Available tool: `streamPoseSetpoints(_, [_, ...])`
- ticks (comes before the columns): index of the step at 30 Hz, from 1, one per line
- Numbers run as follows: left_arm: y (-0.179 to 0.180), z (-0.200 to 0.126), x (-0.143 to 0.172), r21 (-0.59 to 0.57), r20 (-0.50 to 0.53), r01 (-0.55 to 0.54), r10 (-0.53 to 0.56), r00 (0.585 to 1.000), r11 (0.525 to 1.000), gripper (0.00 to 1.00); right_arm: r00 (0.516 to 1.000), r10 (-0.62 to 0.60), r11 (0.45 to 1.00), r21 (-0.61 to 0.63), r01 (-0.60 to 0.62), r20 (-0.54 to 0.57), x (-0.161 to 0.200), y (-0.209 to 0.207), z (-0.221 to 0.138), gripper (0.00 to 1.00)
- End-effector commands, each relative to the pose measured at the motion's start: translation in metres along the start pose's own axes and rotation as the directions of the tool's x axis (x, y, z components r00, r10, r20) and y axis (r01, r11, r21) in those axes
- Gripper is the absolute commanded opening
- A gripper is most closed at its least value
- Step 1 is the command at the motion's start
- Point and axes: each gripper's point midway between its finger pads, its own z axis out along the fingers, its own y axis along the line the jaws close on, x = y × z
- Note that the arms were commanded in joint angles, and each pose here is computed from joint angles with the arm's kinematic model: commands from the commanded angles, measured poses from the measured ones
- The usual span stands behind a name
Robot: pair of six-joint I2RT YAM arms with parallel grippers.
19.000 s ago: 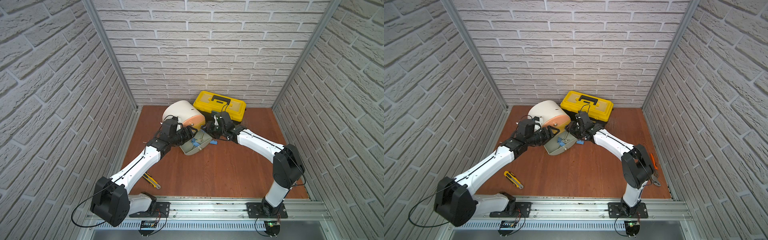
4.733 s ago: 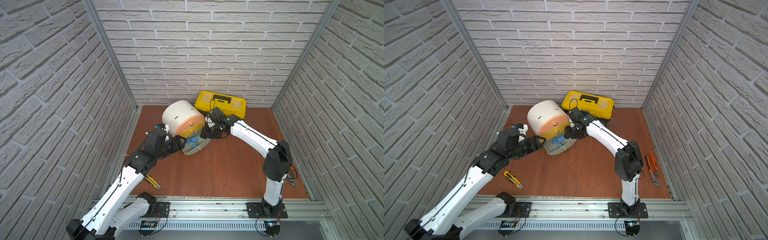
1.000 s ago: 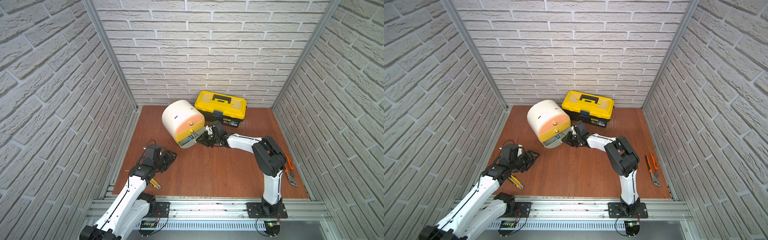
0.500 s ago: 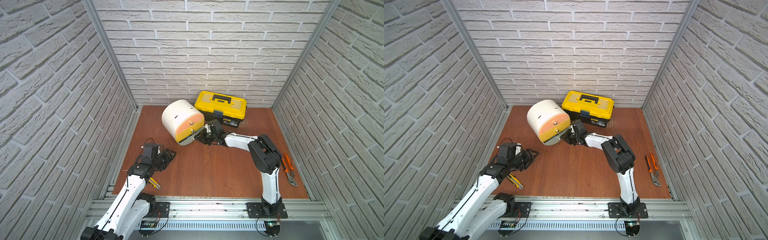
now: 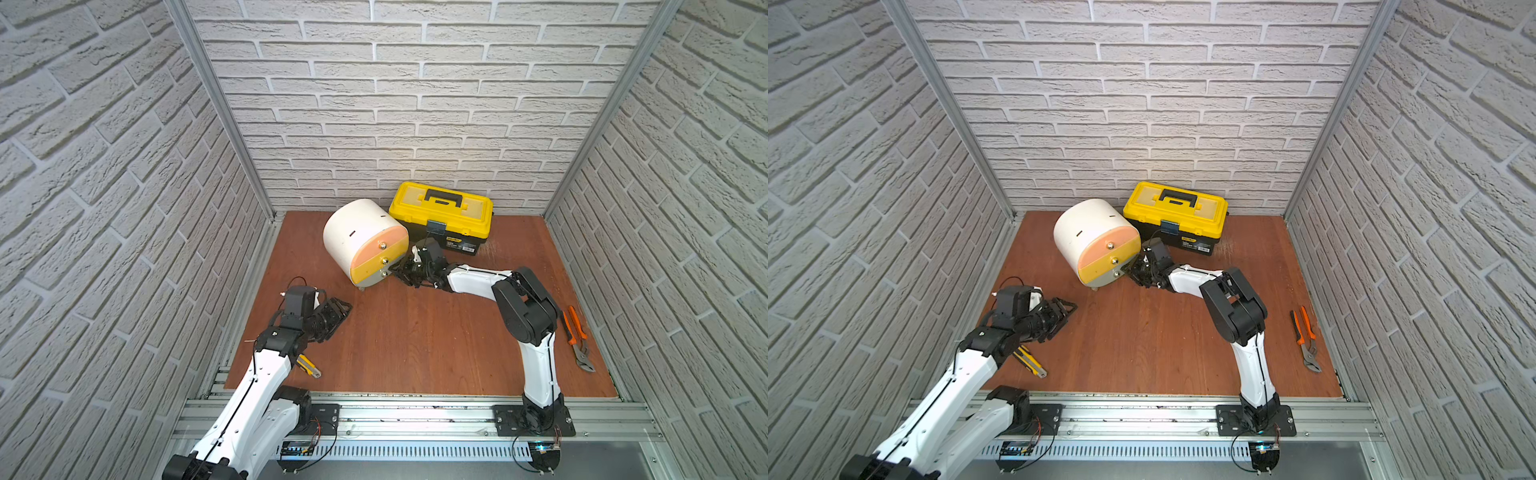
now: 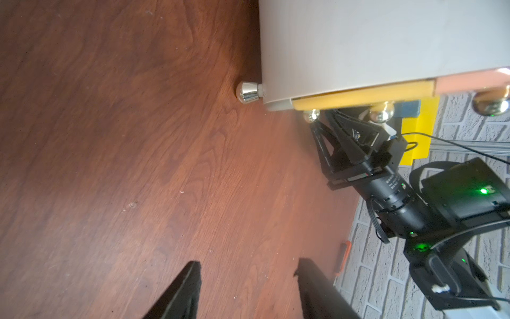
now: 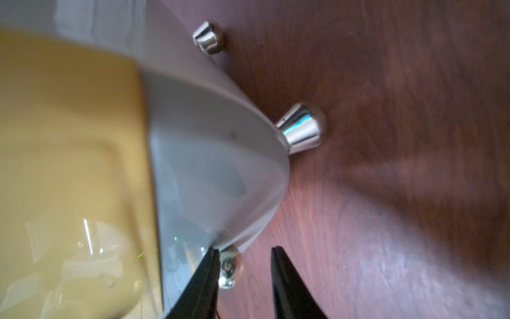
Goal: Put the binder clips in the drawer according to color
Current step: Close the drawer in the storage box.
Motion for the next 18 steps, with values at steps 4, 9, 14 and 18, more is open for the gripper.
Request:
streamPoseSetpoints(4, [-0.014,-0.010,-0.008,0.034,0.029,-0.030,0.029,0.999,0.999,0.61,0.999,-0.023,0.998,-0.060,0.025,0.040,-0.010,0.020,-0.004,0.35])
streamPoseSetpoints(9, [-0.022,-0.024,-0.016,0.013,0.068,-0.085,0.084,0.994,0.996,0.65,0.995,-0.087,0.996,-0.008,0.088,0.039,0.002,0.009,-0.033,0.41])
streamPoseSetpoints(14, [-0.036,-0.057,-0.042,-0.073,0.167,-0.207,0.216,0.962,0.976,0.82,0.967,-0.241,0.967,0.107,0.232,0.081,0.009,0.000,-0.100,0.56])
streamPoseSetpoints(18, [-0.046,-0.099,-0.078,-0.245,0.312,-0.313,0.380,0.871,0.918,0.97,0.891,-0.434,0.873,0.307,0.380,0.132,-0.002,-0.009,-0.170,0.64])
